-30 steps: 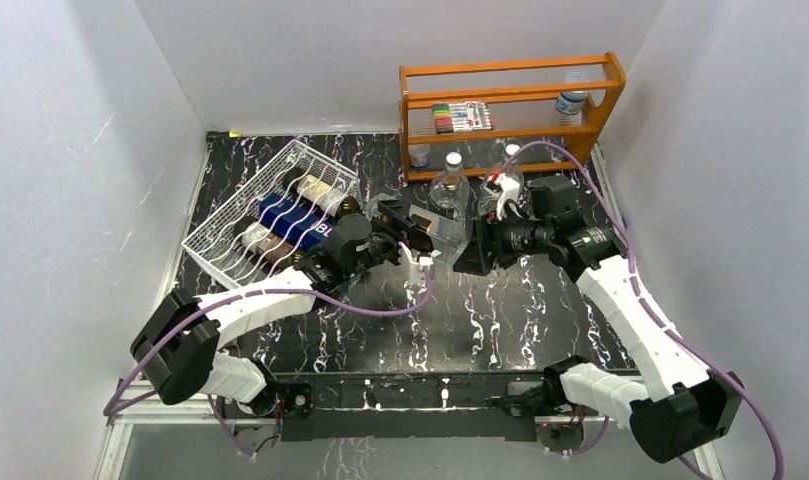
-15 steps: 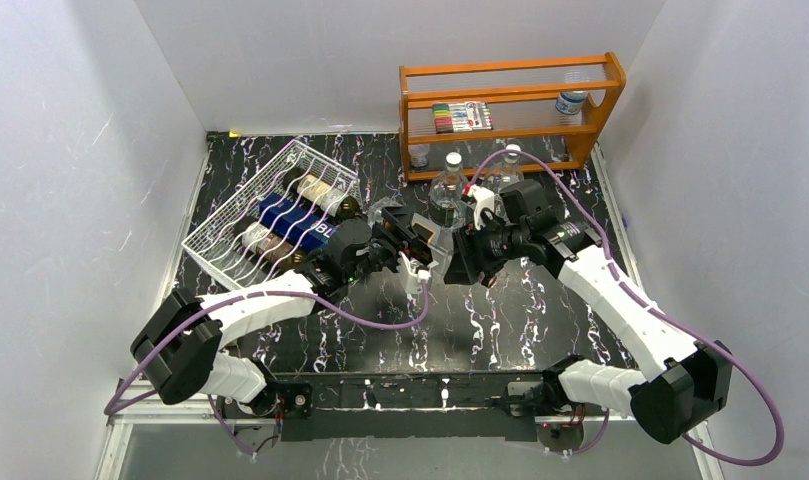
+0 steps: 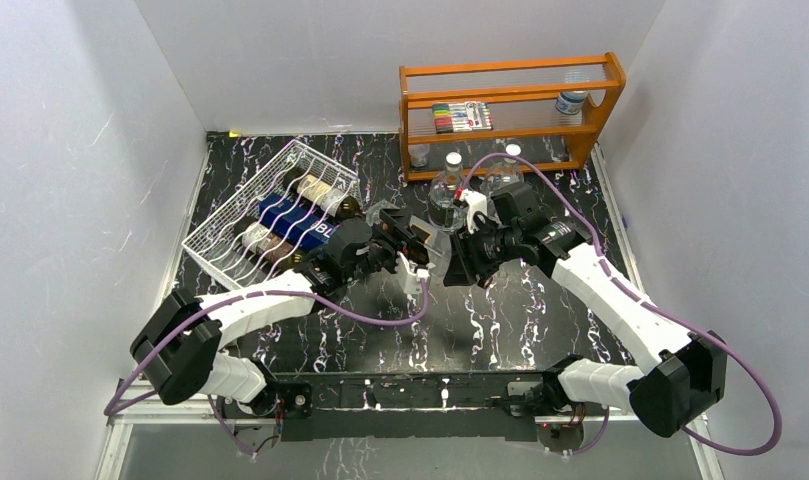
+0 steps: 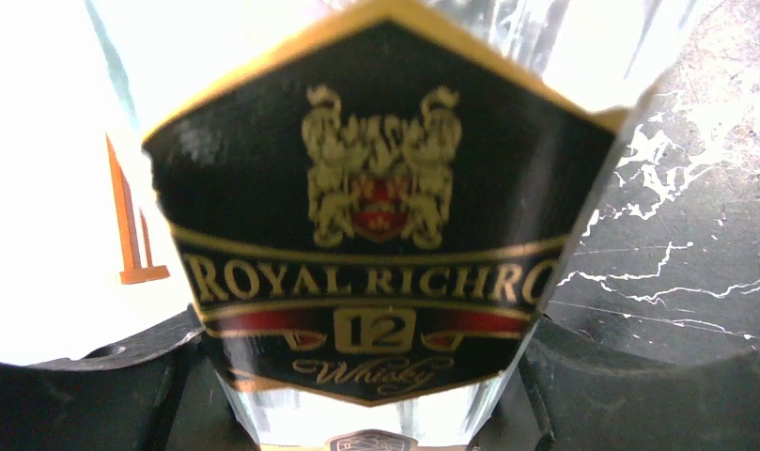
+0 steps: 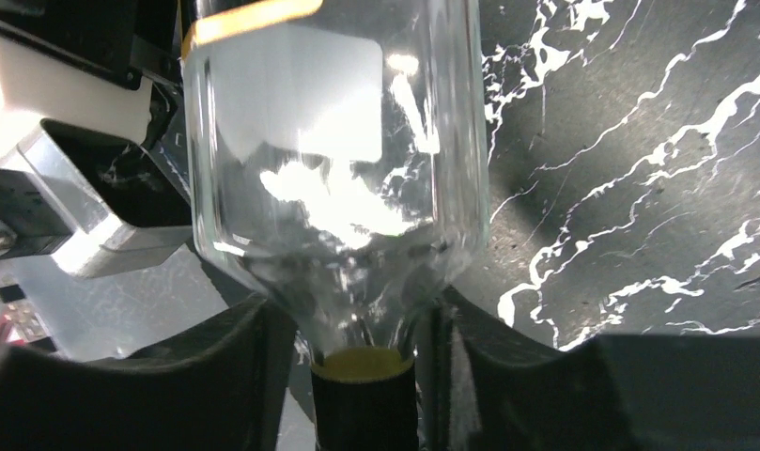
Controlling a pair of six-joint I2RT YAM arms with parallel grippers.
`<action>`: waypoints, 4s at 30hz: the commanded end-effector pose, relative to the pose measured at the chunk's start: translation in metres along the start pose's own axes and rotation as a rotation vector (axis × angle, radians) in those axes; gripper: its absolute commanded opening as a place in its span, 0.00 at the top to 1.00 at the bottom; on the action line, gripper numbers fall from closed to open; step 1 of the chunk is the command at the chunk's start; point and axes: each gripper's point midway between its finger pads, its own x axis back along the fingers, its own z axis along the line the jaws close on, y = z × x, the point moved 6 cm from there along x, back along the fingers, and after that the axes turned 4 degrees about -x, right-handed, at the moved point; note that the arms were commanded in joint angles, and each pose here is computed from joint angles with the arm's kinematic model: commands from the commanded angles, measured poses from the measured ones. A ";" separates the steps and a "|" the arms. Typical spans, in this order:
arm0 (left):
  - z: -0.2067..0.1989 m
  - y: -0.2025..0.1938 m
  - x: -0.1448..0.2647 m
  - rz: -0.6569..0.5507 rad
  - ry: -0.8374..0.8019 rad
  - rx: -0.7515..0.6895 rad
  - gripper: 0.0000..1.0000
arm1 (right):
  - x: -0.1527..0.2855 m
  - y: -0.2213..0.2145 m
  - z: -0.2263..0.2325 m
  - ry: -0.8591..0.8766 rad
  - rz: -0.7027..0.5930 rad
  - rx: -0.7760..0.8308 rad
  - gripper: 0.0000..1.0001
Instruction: Put the wine bottle on the wine rack
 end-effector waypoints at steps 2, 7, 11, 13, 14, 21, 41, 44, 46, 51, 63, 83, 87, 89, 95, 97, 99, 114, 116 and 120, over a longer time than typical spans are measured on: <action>0.070 0.014 0.018 -0.062 0.224 0.036 1.00 | -0.003 0.009 0.003 -0.006 -0.038 0.047 0.79; 0.067 0.016 0.017 -0.074 0.182 0.084 1.00 | 0.002 0.016 0.004 -0.037 -0.085 0.063 1.00; 0.061 0.015 0.015 -0.071 0.158 0.118 0.85 | 0.005 0.018 0.005 -0.041 -0.118 0.076 1.00; 0.056 0.014 0.013 -0.064 0.136 0.159 0.66 | 0.005 0.018 0.005 -0.036 -0.127 0.079 1.00; 0.053 0.014 0.012 -0.059 0.118 0.187 0.55 | 0.005 0.018 0.005 -0.037 -0.130 0.080 1.00; 0.027 0.010 0.009 -0.016 0.009 0.292 0.04 | 0.011 0.020 0.007 -0.049 -0.172 0.093 1.00; 0.023 0.013 0.078 0.144 0.184 1.028 0.02 | 0.006 0.009 0.003 -0.046 -0.161 0.080 1.00; 0.029 0.013 0.095 0.239 0.237 1.242 0.02 | 0.006 0.011 0.003 -0.036 -0.204 0.096 1.00; 0.031 0.016 0.104 0.221 0.298 1.351 0.02 | 0.007 0.016 0.007 -0.015 -0.252 0.116 1.00; 0.037 0.023 0.130 0.154 0.383 1.491 0.02 | 0.008 0.029 0.013 0.026 -0.348 0.152 1.00; 0.057 0.018 0.184 0.241 0.518 1.553 0.02 | -0.010 0.079 0.031 0.106 -0.439 0.204 1.00; 0.105 0.019 0.249 0.164 0.706 1.533 0.02 | -0.089 0.211 0.076 0.167 -0.571 0.371 1.00; 0.106 0.021 0.252 0.157 0.700 1.535 0.02 | -0.117 0.226 0.067 0.147 -0.542 0.386 1.00; 0.104 0.021 0.252 0.157 0.697 1.539 0.02 | -0.126 0.231 0.064 0.120 -0.522 0.416 1.00; 0.108 0.023 0.252 0.163 0.673 1.538 0.02 | -0.154 0.243 0.050 0.067 -0.477 0.450 1.00; 0.109 0.023 0.250 0.163 0.664 1.541 0.02 | -0.158 0.251 0.048 0.051 -0.478 0.459 1.00; 0.107 0.025 0.248 0.155 0.655 1.556 0.02 | -0.164 0.254 0.047 0.044 -0.463 0.467 1.00; 0.097 0.024 0.243 0.189 0.626 1.579 0.02 | -0.195 0.254 0.025 -0.022 -0.333 0.466 0.85; 0.097 0.024 0.243 0.190 0.624 1.578 0.02 | -0.197 0.252 0.023 -0.028 -0.301 0.467 0.79; 0.097 0.027 0.241 0.171 0.589 1.567 0.02 | -0.201 0.246 0.019 -0.034 -0.267 0.457 0.61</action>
